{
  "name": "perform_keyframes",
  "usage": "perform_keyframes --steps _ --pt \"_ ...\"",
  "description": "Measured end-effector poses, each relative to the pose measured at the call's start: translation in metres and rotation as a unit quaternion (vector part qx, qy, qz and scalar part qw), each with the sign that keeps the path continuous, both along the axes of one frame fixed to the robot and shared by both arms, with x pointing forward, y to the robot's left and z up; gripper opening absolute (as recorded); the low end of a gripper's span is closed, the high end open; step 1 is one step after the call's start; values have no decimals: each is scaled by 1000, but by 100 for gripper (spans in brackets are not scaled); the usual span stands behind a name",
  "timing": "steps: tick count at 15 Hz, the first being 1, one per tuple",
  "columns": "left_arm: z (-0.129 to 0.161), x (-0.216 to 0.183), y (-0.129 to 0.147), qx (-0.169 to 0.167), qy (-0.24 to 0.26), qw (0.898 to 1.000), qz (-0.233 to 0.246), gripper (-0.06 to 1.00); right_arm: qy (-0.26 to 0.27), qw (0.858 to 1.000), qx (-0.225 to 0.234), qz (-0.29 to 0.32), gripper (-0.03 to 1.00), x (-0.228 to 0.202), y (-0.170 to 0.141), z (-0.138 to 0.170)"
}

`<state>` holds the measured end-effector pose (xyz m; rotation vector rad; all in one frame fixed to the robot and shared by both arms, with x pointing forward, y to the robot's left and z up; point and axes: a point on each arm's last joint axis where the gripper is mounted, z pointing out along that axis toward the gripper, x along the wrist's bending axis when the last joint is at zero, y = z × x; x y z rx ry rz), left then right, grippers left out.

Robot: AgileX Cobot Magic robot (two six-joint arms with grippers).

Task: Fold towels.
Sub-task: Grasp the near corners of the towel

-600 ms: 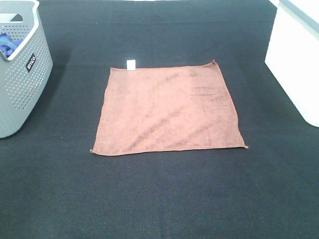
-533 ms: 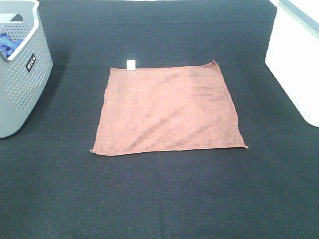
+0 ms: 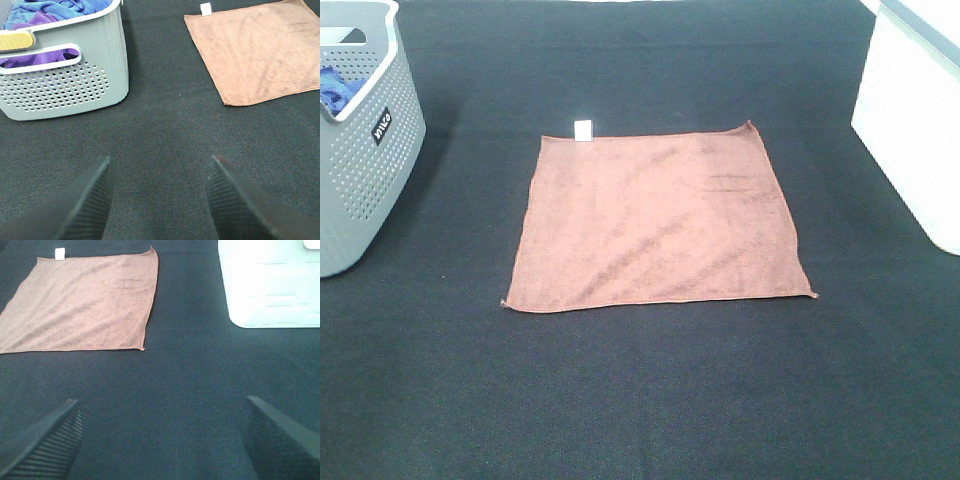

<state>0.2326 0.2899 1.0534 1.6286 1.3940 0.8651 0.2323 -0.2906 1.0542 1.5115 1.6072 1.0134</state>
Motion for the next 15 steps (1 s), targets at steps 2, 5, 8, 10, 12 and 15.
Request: perform_keyframes --steps 2,5,8,10,12,15 --pt "0 0 0 0 0 1000 0 55 0 1000 0 0 81 0 0 0" --pt "0 0 0 0 0 1000 0 55 0 1000 0 0 81 0 0 0" --pt "0 0 0 0 0 1000 0 55 0 1000 0 0 81 0 0 0" --pt "0 0 0 0 0 1000 0 55 0 1000 0 0 81 0 0 0" --pt "0 0 0 0 0 1000 0 55 0 1000 0 0 81 0 0 0" --pt "0 0 0 0 0 1000 0 55 0 1000 0 0 81 0 0 0"
